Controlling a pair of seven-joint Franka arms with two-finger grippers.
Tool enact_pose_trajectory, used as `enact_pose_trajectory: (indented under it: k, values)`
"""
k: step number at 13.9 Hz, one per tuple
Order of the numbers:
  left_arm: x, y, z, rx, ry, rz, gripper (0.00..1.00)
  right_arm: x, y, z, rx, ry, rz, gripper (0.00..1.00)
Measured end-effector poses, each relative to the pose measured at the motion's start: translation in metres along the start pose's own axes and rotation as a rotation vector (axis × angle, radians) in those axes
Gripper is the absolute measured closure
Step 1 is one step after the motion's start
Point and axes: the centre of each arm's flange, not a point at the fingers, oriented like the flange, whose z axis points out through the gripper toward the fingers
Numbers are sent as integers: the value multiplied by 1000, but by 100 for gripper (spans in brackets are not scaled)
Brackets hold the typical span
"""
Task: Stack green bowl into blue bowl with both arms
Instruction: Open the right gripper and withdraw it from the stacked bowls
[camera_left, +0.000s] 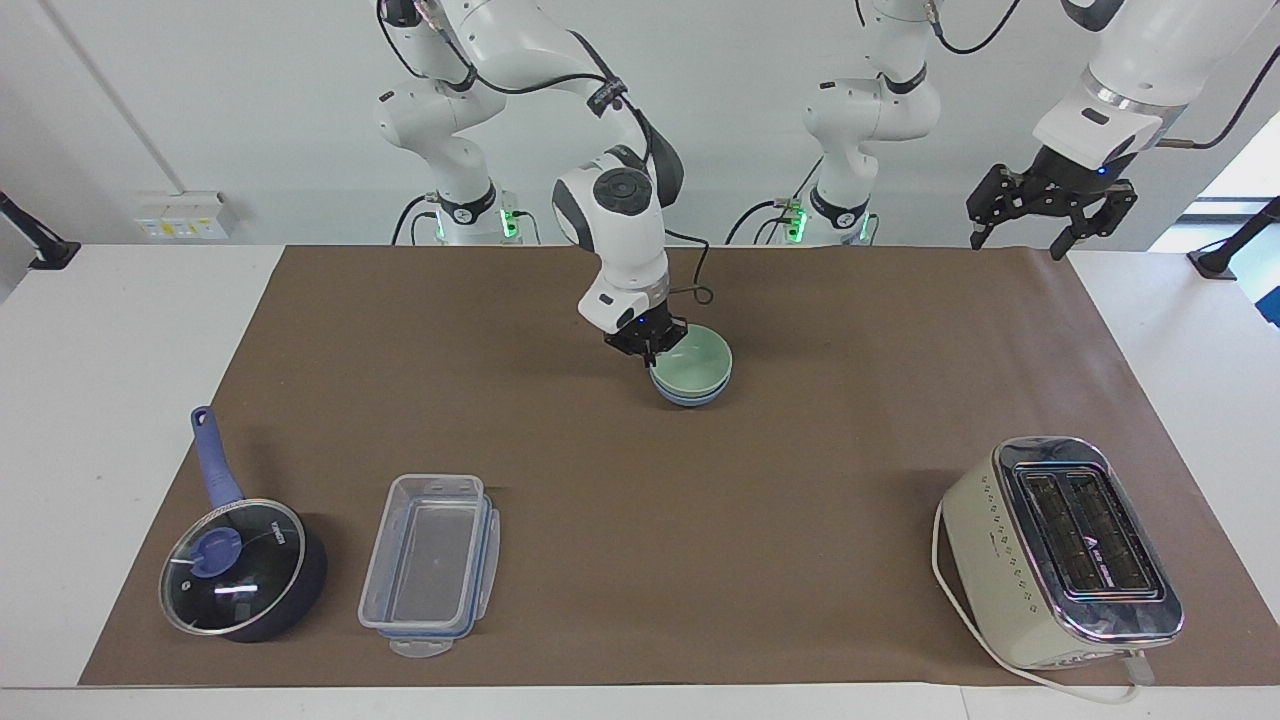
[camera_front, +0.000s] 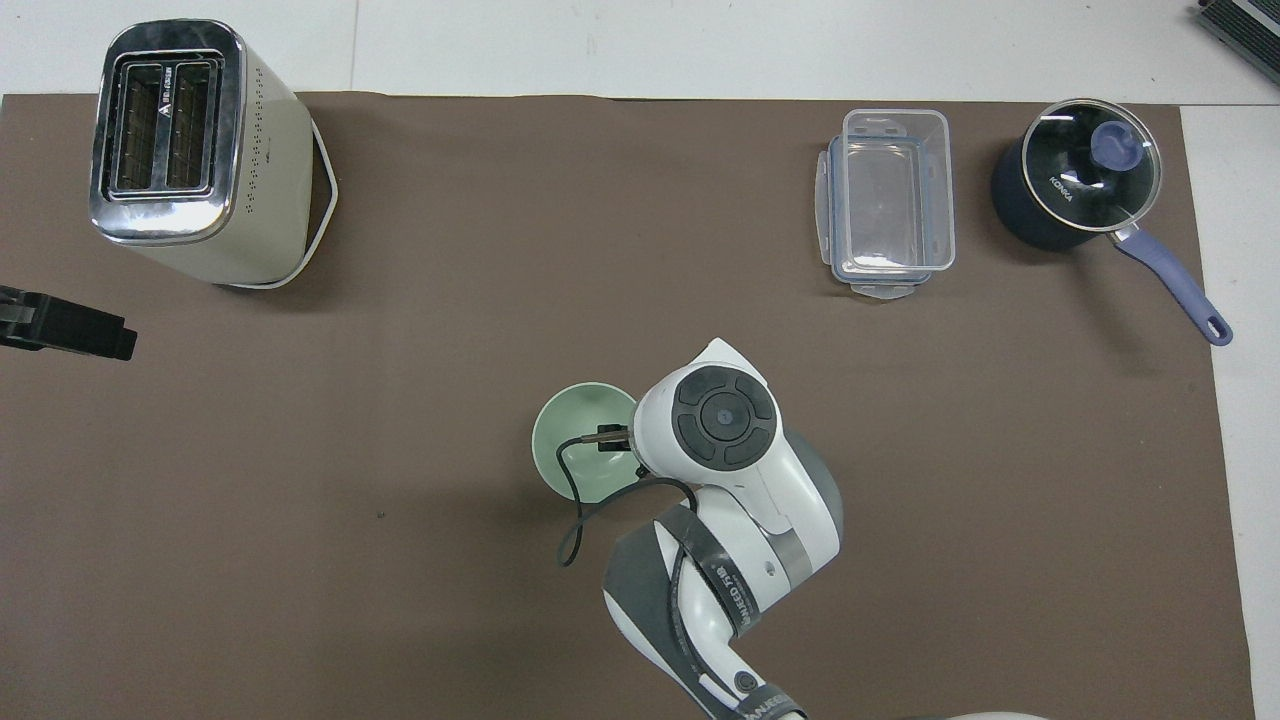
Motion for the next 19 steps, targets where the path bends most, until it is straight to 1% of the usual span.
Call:
enact_pose_trajectory:
  k: [1,3,4,5,8,10,13,17,19]
  values:
    - [0,0,0,0,0,0,0,0,0,0,0,0,0,81]
    - [0,0,0,0,0,0,0,1,-1,-2,3,4,0,56]
    - [0,0,0,0,0,0,0,2,-2,-5,7,10,-1,46]
    - [0,0,0,0,0,0,0,5,-4,-11,13,19,-1,33]
    - [0,0,0,0,0,0,0,15,3,-45,37,63,17,2]
    - [0,0,0,0,0,0,0,28,31,-76,28,83,56,0]
    - [0,0,0,0,0,0,0,47,85,-120,-30,130,98,0]
    - [0,0,0,0,0,0,0,60,135,-171,-50,140,177,0]
    - [0,0,0,0,0,0,0,59,157,-201,-54,144,208,0]
